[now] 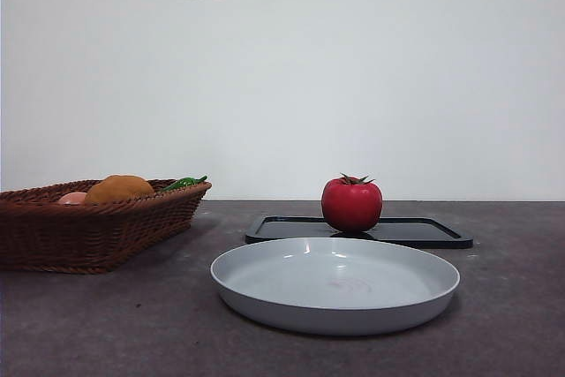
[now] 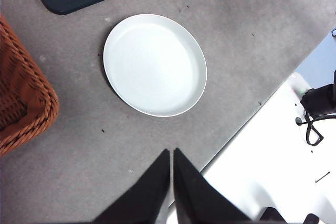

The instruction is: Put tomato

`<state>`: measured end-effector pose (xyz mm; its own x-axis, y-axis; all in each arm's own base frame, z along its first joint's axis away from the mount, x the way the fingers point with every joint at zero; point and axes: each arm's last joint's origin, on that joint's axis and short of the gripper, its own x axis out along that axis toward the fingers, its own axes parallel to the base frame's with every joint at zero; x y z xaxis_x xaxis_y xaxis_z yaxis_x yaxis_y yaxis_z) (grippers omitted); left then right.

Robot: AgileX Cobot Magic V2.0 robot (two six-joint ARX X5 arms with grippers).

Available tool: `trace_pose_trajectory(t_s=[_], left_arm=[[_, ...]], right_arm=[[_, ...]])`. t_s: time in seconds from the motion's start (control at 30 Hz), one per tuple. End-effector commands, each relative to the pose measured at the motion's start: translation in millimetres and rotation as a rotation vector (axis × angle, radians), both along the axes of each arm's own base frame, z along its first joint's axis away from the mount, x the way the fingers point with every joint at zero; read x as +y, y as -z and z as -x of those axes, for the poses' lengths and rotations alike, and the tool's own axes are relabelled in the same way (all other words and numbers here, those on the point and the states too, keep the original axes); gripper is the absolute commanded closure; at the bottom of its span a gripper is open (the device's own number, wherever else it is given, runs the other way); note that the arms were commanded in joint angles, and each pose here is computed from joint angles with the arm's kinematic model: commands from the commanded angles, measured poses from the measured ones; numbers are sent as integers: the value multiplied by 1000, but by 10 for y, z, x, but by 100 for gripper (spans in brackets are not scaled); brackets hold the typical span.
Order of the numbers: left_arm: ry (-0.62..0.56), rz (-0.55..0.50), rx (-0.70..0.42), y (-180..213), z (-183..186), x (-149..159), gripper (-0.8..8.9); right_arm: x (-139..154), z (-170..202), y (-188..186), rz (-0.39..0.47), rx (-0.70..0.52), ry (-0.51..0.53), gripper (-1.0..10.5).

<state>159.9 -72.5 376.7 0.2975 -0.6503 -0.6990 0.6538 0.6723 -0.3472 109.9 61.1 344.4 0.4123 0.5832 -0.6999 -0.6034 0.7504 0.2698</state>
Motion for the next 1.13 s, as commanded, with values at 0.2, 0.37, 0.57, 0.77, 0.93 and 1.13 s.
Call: trace_pose_trajectory(t_s=[0.2,0.37,0.57,0.77,0.93,1.13], left_arm=[[14,6,-16,-32,-8,-12,806],[14,6,-16,-32,-8,-12,806],[14,6,-16,-32,-8,-12,806],[5,18,-93,-93,10,23,806],[-104,101,-440,-373,22,211,806],[-267,152,-911,-424,176,470,806]], right_arm=[[13,-12,-14,-5,-3,-5,935],[13,-12,-14,-5,-3,-5,935],[13,-12,-14,-5,-3,-5,935],[13,-12,-14,-5,-3,-5,935],[13,-12,-14,-5,-3,-5,935],[13,-12,-14,-5,-3,-5,935]])
